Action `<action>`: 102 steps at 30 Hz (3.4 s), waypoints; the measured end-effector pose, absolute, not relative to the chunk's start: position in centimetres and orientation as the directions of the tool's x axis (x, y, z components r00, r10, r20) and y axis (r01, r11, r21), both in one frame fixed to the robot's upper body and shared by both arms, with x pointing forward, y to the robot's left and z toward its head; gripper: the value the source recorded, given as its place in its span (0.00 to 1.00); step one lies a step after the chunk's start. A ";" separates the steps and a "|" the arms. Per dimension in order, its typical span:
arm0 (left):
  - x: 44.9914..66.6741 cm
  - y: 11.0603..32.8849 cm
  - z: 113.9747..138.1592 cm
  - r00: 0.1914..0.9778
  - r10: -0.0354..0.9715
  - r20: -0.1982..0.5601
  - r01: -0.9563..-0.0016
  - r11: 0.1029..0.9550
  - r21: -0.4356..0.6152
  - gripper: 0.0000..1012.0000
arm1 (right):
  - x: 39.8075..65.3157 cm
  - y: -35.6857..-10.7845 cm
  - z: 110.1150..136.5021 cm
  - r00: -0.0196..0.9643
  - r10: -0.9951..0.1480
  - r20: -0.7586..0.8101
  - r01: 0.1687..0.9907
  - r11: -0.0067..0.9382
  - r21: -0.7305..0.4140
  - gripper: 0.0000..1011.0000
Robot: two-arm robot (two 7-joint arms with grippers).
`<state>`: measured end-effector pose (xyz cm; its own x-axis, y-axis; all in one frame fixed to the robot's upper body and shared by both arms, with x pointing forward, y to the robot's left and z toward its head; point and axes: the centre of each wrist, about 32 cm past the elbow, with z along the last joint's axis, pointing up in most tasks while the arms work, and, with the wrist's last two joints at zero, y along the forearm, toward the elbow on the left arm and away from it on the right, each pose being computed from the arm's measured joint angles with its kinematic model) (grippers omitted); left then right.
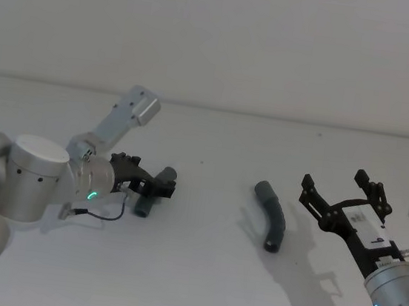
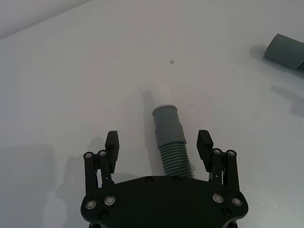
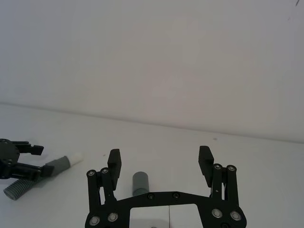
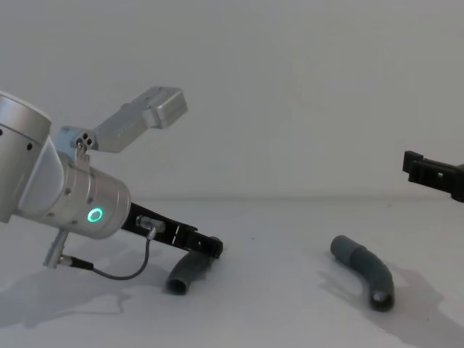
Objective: Use both hands to pick up one end of the pipe from the table, align the ends, and insert them.
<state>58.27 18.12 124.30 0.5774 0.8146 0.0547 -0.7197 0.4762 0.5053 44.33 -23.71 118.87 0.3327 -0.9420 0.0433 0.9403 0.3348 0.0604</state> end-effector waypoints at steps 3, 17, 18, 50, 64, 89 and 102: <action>58.4 18.0 124.2 0.576 0.816 0.052 -0.718 0.474 0.509 0.99 | 44.3 -23.7 118.9 0.333 -0.942 0.043 0.940 0.335 0.060 0.99; 59.0 17.7 123.6 0.566 0.823 0.042 -0.713 0.464 0.525 0.99 | 44.3 -23.7 118.9 0.333 -0.942 0.043 0.940 0.335 0.060 0.99; 59.0 17.7 123.6 0.566 0.824 0.041 -0.713 0.463 0.526 0.98 | 44.3 -23.7 118.9 0.333 -0.942 0.043 0.940 0.335 0.060 0.99; 59.3 17.6 123.4 0.558 0.829 0.039 -0.713 0.456 0.532 0.35 | 44.3 -23.7 118.9 0.333 -0.942 0.043 0.940 0.335 0.060 0.99; 59.3 17.5 123.3 0.558 0.829 0.038 -0.713 0.455 0.533 0.35 | 44.4 -23.6 119.1 0.352 -0.934 0.053 0.935 0.354 0.021 0.99; 59.3 17.5 123.3 0.558 0.829 0.038 -0.713 0.456 0.533 0.35 | 47.0 -23.1 123.0 0.506 -0.853 0.127 0.841 0.457 -0.289 0.99; 59.3 17.5 123.3 0.558 0.829 0.038 -0.713 0.456 0.533 0.35 | 49.0 -22.1 123.9 0.560 -0.814 0.153 0.786 0.464 -0.408 0.99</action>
<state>59.31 17.55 123.32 0.5580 0.8290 0.0376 -0.7128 0.4556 0.5333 49.02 -22.11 123.94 0.5601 -0.8142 0.1528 0.7862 0.4642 -0.4080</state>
